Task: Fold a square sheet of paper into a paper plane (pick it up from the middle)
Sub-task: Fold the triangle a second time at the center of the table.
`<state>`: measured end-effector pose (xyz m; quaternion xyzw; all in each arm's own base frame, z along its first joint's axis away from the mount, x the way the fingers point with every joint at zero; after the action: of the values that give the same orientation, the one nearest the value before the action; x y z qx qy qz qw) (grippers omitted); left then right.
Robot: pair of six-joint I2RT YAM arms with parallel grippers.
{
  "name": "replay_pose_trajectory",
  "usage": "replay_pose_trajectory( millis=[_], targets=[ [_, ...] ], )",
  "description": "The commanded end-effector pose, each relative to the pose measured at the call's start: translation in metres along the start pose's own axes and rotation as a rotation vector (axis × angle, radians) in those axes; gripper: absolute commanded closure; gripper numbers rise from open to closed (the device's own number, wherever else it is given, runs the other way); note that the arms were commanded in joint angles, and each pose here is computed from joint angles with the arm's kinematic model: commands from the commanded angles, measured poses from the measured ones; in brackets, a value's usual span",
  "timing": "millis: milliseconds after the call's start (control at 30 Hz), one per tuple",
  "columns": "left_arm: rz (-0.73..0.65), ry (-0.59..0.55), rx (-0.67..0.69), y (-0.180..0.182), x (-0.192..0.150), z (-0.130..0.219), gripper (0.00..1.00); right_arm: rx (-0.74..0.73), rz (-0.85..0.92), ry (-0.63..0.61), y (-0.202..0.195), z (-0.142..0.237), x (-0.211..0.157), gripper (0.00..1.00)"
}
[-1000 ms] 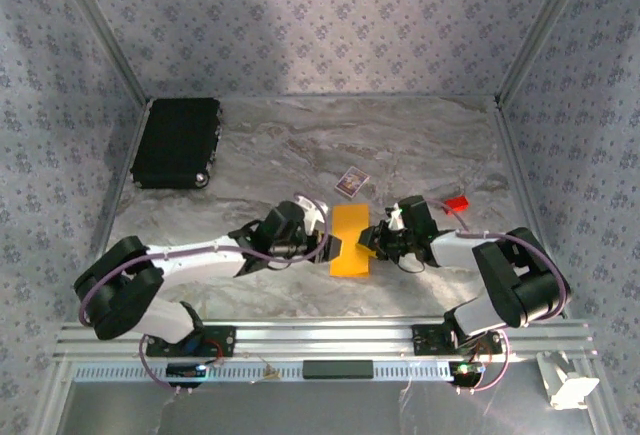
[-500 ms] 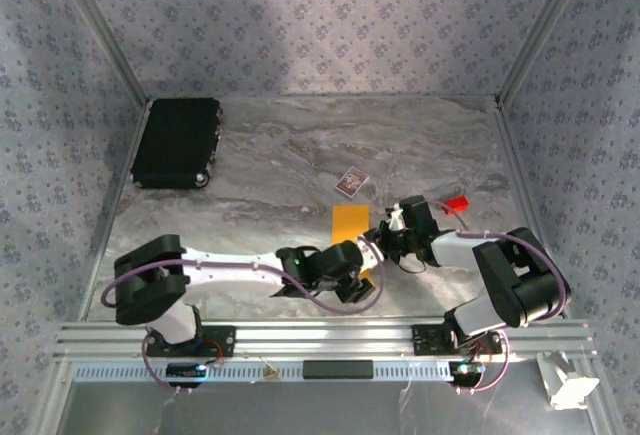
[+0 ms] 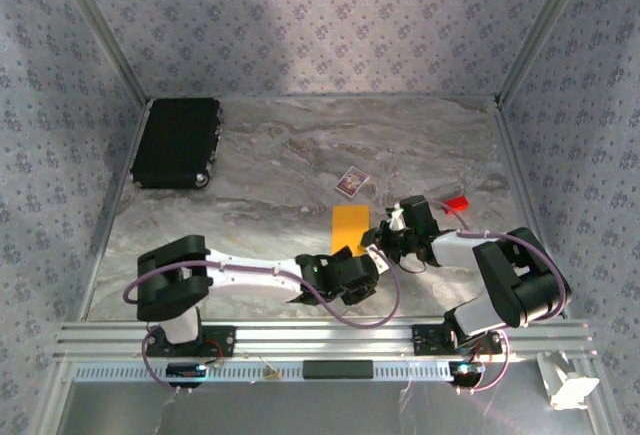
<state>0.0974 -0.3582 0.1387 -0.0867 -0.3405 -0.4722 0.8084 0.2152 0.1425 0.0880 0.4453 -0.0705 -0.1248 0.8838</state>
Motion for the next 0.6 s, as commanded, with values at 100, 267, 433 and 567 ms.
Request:
replay_pose_trajectory(
  millis=[100,267,433,567],
  targets=[
    [-0.057,0.013,0.082,-0.0008,0.0067,-0.0098,0.28,0.008,-0.005,0.004,0.0023,0.0024,0.0005,0.89],
    [-0.058,0.007,0.102,0.0002,0.0082,-0.011,0.33,0.007,-0.009,0.006,0.0009,0.0028,-0.0003,0.89],
    [-0.072,0.024,0.114,0.0,0.0062,-0.0144,0.44,0.01,-0.01,0.005,0.0011,0.0031,-0.0001,0.89],
    [-0.073,0.023,0.124,0.0008,0.0062,-0.0142,0.61,0.014,-0.008,0.005,0.0022,0.0035,0.0002,0.88]
  ],
)
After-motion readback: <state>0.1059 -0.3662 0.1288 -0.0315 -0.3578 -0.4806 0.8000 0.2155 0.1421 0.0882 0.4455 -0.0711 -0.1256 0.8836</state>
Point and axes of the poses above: each hand's point on the last joint's axis, 136 mm out from that joint toward the fingers, its own z axis back along the fingers, its own y axis along the line the jaws close on, x = y × z, the point moved 9 cm from there along z, back along the fingers, and after that the axes turned 3 degrees about z, right-handed, at the moved point
